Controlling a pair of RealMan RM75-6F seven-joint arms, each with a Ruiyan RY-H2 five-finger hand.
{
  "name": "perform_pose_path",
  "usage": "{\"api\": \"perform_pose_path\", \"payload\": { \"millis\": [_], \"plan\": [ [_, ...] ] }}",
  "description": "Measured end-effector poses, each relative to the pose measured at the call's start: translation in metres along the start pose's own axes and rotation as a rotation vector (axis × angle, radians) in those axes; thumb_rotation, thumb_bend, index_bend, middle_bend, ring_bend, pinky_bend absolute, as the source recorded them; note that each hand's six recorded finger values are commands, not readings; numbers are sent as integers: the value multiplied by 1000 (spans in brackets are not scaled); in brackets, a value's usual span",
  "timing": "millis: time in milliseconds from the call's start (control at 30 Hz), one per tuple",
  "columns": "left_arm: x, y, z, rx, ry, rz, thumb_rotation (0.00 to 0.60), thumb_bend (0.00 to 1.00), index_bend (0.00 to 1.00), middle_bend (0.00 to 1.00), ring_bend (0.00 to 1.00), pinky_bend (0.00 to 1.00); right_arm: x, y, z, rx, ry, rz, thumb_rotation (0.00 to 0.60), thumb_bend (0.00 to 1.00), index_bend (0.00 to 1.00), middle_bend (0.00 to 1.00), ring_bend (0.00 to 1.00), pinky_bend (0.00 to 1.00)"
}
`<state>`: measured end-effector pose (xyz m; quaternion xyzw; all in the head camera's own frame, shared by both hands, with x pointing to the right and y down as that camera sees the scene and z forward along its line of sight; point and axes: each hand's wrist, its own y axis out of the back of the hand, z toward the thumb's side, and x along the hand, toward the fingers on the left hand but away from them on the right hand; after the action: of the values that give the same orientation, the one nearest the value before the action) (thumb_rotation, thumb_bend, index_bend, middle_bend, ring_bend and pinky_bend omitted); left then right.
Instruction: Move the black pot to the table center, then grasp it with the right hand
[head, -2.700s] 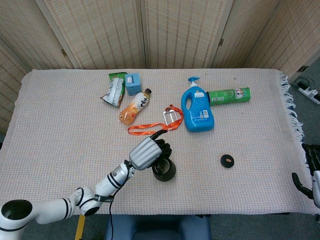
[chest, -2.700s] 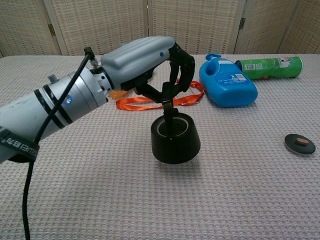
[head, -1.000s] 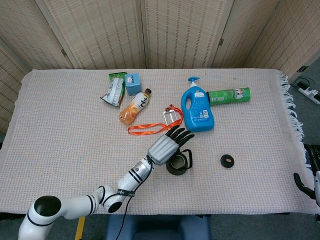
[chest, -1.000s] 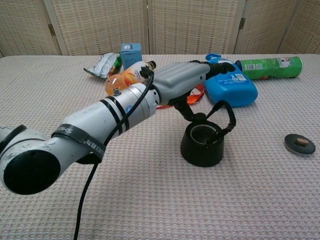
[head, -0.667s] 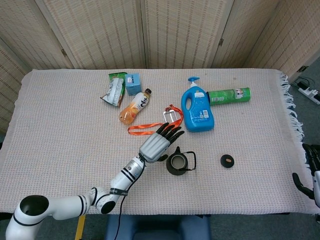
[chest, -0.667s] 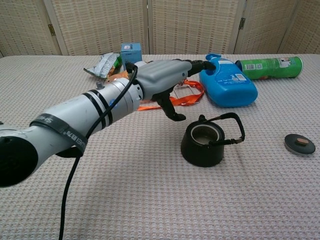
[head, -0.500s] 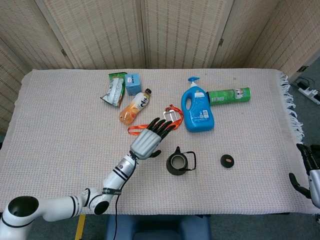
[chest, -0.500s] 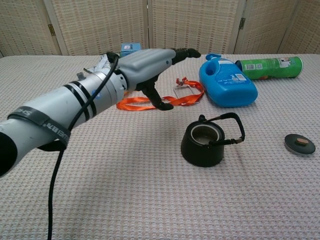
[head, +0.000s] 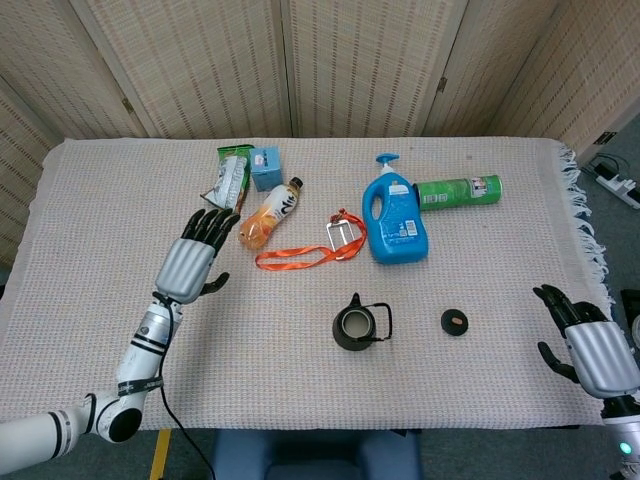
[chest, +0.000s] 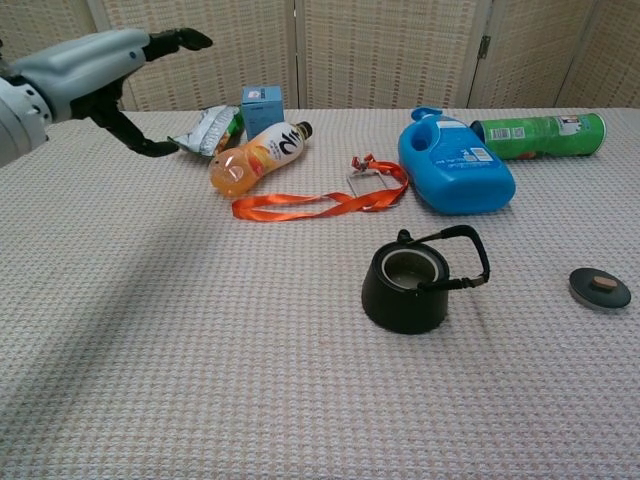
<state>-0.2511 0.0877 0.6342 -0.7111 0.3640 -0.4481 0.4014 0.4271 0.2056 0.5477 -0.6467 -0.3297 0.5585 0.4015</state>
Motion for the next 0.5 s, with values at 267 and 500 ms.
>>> {"api": "perform_pose_path", "payload": {
  "millis": [267,500],
  "plan": [
    [-52,13,-67,74,146,-8,600,240,38,0,0,0,-12,-13,14,19,41,59,600,374,109,186,624,577],
    [-98,16,-96,109,225,-24,600,239,49,0,0,0,-29,-34,21,35,59,176,600,374,109,186,736,677]
  ]
}}
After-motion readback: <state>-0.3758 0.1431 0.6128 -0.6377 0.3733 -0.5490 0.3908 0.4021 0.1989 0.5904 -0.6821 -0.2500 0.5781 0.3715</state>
